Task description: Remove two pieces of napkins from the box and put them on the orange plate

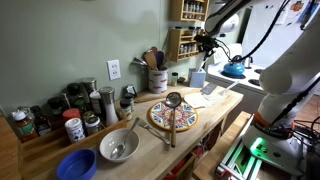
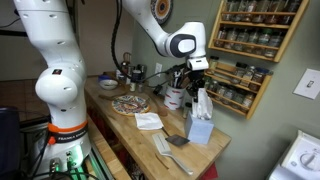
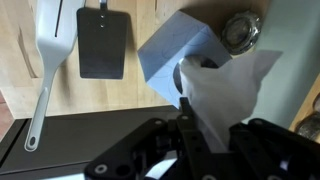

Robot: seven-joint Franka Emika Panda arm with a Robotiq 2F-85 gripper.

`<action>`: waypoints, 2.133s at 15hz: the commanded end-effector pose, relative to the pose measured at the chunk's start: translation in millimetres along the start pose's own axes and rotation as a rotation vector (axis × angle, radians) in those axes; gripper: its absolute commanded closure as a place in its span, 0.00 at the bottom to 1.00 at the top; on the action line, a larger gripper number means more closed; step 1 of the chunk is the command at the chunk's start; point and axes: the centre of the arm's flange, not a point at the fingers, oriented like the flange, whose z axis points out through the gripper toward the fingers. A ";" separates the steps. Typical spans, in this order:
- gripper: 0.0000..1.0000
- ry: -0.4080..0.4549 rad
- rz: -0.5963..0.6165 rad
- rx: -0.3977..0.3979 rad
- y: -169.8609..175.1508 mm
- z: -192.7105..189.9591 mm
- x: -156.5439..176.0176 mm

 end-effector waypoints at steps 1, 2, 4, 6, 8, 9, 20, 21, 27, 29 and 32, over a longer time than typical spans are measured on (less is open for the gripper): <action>1.00 0.015 0.017 0.008 4.2 -2.1 2.1; 1.00 0.018 0.021 0.009 4.8 -2.8 3.2; 1.00 0.016 0.023 0.012 6.1 -2.5 4.0; 1.00 0.007 0.021 0.016 6.8 -2.0 3.8; 1.00 -0.005 0.021 0.052 9.1 -3.0 4.8; 1.00 -0.010 0.024 0.093 13.1 -2.7 7.8; 1.00 -0.011 0.032 0.498 65.7 0.3 18.7; 1.00 -0.015 0.022 0.526 67.7 -2.6 16.6; 1.00 0.007 0.034 0.627 77.5 -16.2 16.9; 1.00 0.020 0.044 0.642 79.9 -17.5 19.2; 1.00 0.048 0.090 0.645 81.1 -20.9 22.6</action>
